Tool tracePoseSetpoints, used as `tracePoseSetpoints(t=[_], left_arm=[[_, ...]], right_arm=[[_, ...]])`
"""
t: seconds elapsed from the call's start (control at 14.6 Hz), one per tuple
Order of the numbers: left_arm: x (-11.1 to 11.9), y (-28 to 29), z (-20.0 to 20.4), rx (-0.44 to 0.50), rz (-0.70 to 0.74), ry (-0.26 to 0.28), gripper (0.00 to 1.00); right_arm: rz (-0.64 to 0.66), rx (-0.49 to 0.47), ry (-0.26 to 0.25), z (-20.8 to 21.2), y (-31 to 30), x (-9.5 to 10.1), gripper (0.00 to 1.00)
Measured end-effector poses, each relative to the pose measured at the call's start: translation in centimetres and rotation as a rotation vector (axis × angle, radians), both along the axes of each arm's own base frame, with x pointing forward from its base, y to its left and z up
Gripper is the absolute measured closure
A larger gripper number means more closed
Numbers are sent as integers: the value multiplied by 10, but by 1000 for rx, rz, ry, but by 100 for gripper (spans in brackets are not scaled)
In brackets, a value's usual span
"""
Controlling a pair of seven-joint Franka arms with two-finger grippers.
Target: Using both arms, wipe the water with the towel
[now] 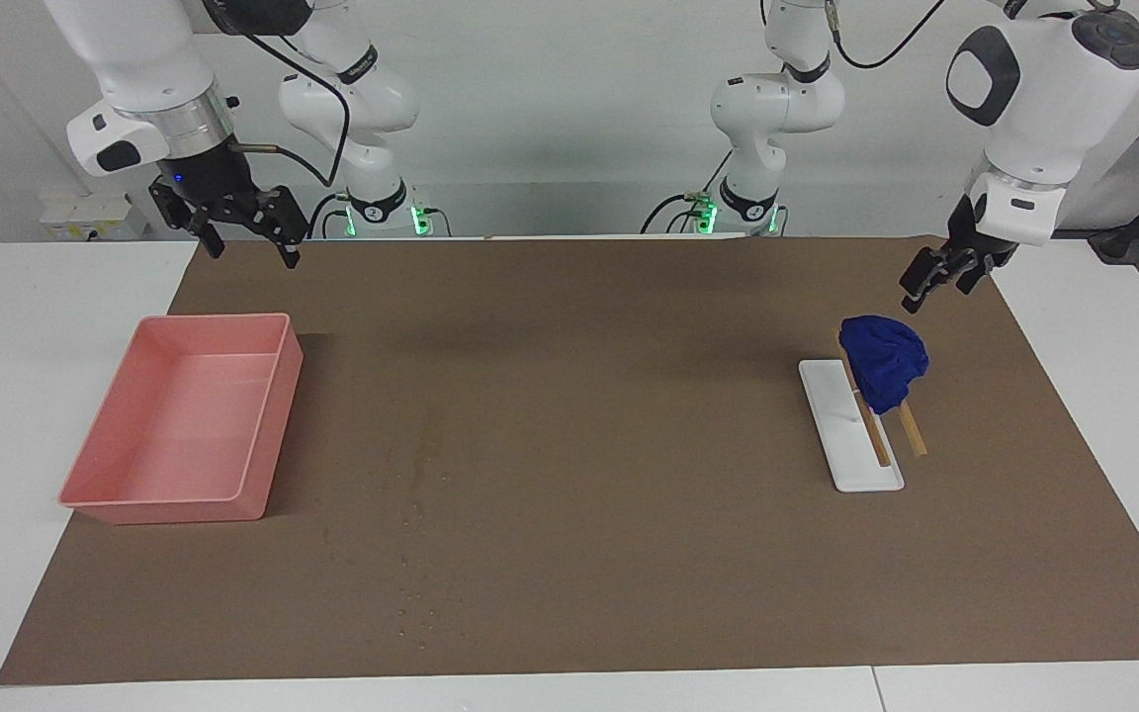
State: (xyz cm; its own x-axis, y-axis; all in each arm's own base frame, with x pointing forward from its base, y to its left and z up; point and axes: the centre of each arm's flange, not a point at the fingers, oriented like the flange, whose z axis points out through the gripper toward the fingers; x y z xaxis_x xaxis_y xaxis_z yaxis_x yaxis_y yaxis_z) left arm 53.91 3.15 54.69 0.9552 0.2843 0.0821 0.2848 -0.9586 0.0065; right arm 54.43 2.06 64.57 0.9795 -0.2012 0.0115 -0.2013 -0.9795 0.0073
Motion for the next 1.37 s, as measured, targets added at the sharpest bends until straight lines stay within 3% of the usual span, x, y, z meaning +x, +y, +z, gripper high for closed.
tracePoseSetpoints(t=[0.34, 0.62, 1.03, 1.1, 1.37], left_arm=[[-10, 17, -65, -4, 58, 28, 0], [-16, 3, -98, -9, 110, 10, 0], [-16, -6, -108, -15, 156, -19, 1], [-16, -9, -109, -16, 166, -19, 5], [-16, -10, -110, -17, 185, -17, 57]], right_arm=[[1, 0, -1, 1, 0, 0, 0], [0, 0, -1, 1, 1, 0, 0], [0, 0, -9, 0, 1, 1, 4], [0, 0, -12, 0, 1, 1, 4], [0, 0, -13, 0, 1, 1, 0]])
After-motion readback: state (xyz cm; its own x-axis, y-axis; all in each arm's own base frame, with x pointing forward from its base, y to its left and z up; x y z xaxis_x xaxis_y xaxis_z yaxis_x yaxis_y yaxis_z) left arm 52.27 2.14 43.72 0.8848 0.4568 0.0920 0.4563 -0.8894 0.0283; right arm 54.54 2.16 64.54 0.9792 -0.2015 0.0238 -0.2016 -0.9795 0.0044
